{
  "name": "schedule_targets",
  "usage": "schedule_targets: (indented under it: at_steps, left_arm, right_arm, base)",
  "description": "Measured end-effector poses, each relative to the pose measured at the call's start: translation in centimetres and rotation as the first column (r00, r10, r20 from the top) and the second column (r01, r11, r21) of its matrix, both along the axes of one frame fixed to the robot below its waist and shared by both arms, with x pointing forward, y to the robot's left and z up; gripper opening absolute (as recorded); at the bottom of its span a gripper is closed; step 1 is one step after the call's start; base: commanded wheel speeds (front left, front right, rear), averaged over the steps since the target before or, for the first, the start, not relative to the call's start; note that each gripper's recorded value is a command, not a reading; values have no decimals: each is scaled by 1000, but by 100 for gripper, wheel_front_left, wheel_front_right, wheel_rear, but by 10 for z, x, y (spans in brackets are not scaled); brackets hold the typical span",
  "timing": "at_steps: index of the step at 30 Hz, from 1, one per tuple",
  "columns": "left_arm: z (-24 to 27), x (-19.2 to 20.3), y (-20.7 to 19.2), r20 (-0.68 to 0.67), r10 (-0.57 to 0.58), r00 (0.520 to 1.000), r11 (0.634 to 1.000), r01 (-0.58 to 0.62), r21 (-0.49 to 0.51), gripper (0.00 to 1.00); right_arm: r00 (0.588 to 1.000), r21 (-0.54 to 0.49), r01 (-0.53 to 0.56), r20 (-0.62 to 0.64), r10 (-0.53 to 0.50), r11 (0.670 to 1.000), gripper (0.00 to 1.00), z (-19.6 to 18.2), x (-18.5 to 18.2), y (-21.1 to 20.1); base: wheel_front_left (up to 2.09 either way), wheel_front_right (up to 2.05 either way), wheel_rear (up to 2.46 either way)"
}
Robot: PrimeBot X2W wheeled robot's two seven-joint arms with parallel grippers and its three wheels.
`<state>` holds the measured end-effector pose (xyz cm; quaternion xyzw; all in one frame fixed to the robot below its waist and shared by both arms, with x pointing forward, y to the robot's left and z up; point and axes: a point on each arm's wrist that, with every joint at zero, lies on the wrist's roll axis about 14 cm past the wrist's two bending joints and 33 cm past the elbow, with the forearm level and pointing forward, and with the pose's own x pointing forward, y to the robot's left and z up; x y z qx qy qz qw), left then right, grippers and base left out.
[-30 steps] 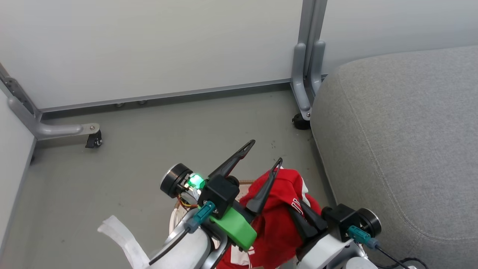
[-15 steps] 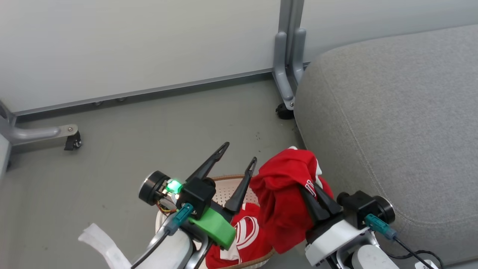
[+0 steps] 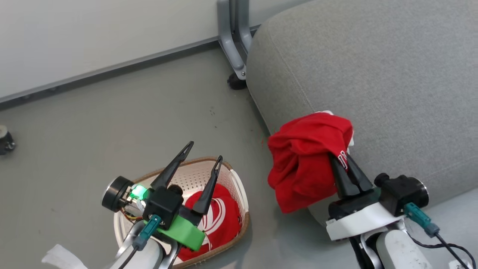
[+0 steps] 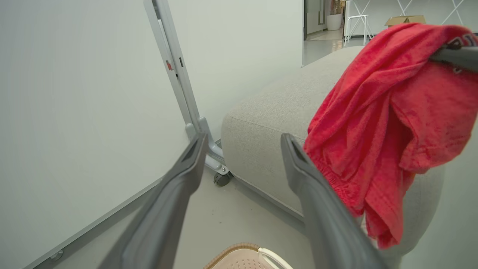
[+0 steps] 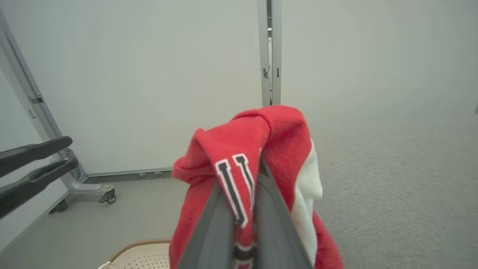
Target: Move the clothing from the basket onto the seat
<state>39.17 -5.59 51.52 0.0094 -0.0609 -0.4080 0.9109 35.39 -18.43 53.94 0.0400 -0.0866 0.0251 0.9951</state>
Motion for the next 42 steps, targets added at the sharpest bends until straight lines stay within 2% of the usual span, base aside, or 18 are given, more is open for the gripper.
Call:
schedule_targets:
  at_steps: [9, 16, 22, 26, 28, 31, 32, 33, 34, 39, 42]
  left_arm:
    - [-42, 13, -13, -60, -88, 994, 996, 89, 19, 100]
    - [-76, 37, -21, -85, -157, 984, 987, 159, 22, 100]
    - [-110, 51, -25, -125, -203, 971, 979, 205, 3, 100]
    - [-139, 55, -25, -201, -199, 959, 980, 196, -33, 100]
    - [-153, 55, -24, -236, -194, 952, 981, 190, -42, 100]
    - [-169, 60, -18, -271, -172, 947, 985, 168, -41, 100]
    - [-177, 61, -12, -297, -149, 943, 989, 143, -40, 100]
    - [-180, 63, -9, -308, -132, 942, 991, 126, -38, 100]
    - [-183, 65, -4, -318, -111, 942, 994, 104, -37, 100]
    - [-188, 80, 18, -334, -12, 943, 1000, 5, -21, 100]
    - [-187, 82, 27, -337, 22, 941, 1000, -26, -8, 100]
  right_arm:
    - [981, -8, 194, -14, -194, 981, 0, -3, 8, -63]
    - [933, -51, 333, 163, -321, 942, 0, 49, 63, -124]
    - [886, -98, 435, 224, -406, 895, 0, 64, 119, -187]
    - [891, -181, 450, 151, -427, 875, 0, 36, 158, -214]
    - [896, -238, 443, 101, -432, 864, 0, 14, 174, -219]
    - [895, -263, 429, -6, -446, 864, 0, -31, 191, -225]
    - [886, -286, 413, -92, -454, 865, 26, -65, 194, -228]
    - [882, -290, 405, -128, -454, 867, 46, -80, 195, -228]
    - [874, -281, 410, -150, -462, 868, 98, -91, 196, -229]
    - [864, -250, 439, -147, -482, 863, 100, -106, 202, -225]
    - [843, -131, 498, -160, -514, 857, 100, -121, 188, -218]
  base:
    - [0, 0, 0]
    - [0, 0, 0]
    - [0, 0, 0]
    - [0, 0, 0]
    - [0, 0, 0]
    - [0, 0, 0]
    - [0, 0, 0]
    - [0, 0, 0]
    - [0, 0, 0]
    - [0, 0, 0]
    - [0, 0, 0]
